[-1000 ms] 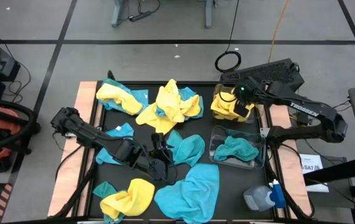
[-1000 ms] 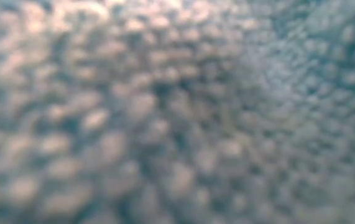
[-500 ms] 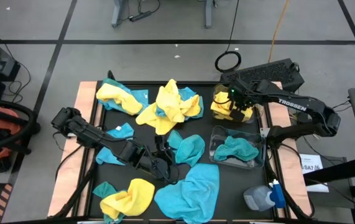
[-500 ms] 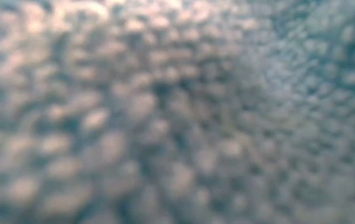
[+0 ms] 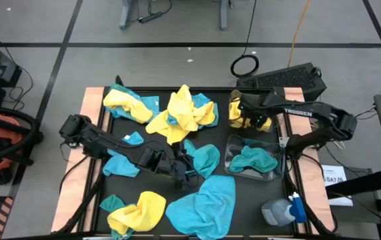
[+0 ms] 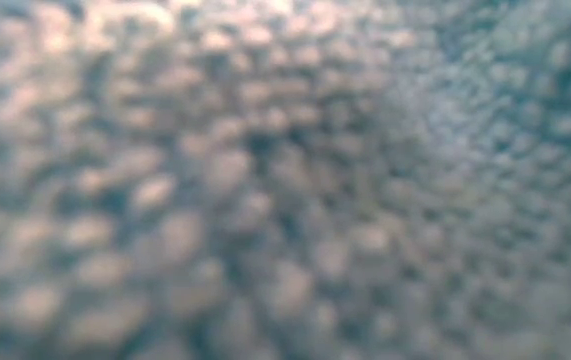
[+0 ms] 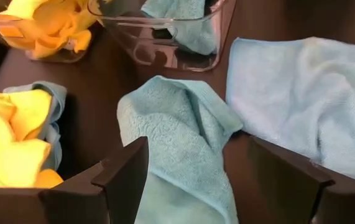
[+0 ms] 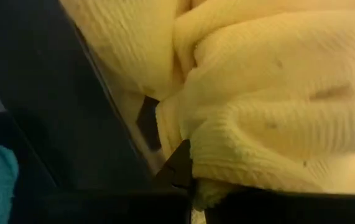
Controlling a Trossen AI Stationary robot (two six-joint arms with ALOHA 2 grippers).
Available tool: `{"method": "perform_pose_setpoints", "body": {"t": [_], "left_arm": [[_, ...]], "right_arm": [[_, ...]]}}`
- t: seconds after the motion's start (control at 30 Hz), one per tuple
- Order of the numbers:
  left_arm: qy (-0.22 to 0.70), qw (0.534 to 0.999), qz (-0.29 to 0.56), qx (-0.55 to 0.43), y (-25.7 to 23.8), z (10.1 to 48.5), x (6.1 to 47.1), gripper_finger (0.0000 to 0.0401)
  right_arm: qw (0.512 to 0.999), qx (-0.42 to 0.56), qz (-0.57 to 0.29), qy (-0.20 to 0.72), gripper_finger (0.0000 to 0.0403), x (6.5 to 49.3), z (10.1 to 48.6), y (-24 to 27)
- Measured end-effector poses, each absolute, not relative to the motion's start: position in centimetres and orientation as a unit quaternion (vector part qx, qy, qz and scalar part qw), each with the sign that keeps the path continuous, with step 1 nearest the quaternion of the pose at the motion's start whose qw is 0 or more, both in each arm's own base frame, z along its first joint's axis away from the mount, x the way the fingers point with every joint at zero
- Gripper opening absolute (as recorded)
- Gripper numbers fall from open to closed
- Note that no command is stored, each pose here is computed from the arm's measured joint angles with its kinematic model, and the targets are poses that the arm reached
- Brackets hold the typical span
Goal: Sort microfiber towel by color & place in baskets
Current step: Put the yellow microfiber cloth into the top transparent bin
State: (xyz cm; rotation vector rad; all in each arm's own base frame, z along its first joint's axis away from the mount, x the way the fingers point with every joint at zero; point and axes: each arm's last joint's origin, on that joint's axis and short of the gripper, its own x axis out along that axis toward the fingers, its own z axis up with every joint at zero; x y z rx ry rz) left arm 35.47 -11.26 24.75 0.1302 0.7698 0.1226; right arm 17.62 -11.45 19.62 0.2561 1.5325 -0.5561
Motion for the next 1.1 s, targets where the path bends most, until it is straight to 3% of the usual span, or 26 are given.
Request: {"method": "perform_pose_setpoints", "body": {"t": [0.47, 0.97, 1.1], "left_arm": [[0.424, 0.904, 0.055, 0.027, -8.0, 20.3, 38.4, 0.0274], [0.493, 0.869, 0.021, -0.019, -5.6, 13.2, 40.7, 0.0274], [0.499, 0.866, 0.019, -0.023, -5.4, 12.3, 41.0, 0.0251]], "right_arm": [[0.68, 0.129, -0.198, 0.694, 0.0021, 18.5, 16.9, -11.8], [0.705, 0.114, -0.199, 0.671, 0.0217, 17.3, 19.4, -11.1], [0.714, 0.116, -0.207, 0.658, 0.0254, 16.9, 21.4, -10.9]]}}
